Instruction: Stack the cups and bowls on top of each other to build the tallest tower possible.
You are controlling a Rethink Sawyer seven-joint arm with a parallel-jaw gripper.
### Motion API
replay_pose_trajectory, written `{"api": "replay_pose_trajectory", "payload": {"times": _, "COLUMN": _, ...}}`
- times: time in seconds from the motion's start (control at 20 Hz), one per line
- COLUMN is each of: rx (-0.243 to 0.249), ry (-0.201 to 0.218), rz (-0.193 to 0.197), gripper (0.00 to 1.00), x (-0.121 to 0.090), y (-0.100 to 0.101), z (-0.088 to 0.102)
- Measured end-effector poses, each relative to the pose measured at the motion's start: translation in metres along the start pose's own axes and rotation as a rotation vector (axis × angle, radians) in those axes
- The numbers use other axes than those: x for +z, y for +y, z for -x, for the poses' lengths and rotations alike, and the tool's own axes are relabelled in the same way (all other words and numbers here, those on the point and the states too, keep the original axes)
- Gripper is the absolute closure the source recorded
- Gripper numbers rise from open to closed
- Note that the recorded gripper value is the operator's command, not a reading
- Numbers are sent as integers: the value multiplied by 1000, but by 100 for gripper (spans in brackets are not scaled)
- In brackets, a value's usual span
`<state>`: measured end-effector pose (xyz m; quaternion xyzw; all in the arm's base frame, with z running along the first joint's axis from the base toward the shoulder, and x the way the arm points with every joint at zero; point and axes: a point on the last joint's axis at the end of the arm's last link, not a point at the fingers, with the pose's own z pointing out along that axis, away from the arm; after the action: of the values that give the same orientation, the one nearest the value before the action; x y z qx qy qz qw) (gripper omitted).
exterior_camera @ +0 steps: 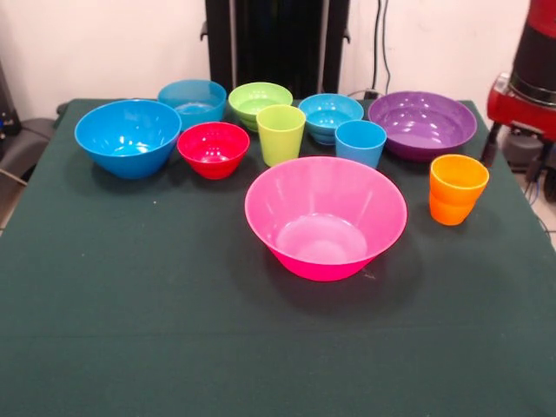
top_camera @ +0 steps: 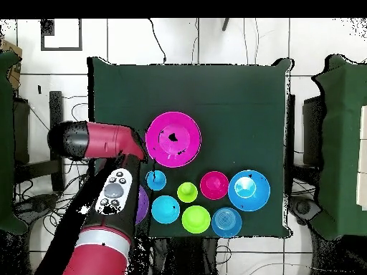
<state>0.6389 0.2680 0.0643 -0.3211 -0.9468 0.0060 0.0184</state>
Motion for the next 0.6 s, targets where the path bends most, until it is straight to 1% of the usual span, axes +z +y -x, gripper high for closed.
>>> {"api": "replay_pose_trajectory", "payload": {"times": 0.1, "rx": 0, "ry": -1, "rz": 4, "gripper": 0, "x": 0, "y": 5, "z": -3}}
{"api": "replay_pose_trajectory", "payload": {"times": 0.2, "rx": 6, "ry": 0, "rz": 2, "gripper": 0, "x": 6, "y": 11, "z": -10}}
{"api": "replay_pose_trajectory", "payload": {"times": 0.3, "rx": 10, "ry": 4, "rz": -2, "gripper": 0, "x": 10, "y": 13, "z": -15}}
{"api": "replay_pose_trajectory", "payload": {"times": 0.6, "rx": 12, "ry": 14, "rz": -29, "gripper": 0, "x": 32, "y": 12, "z": -30}}
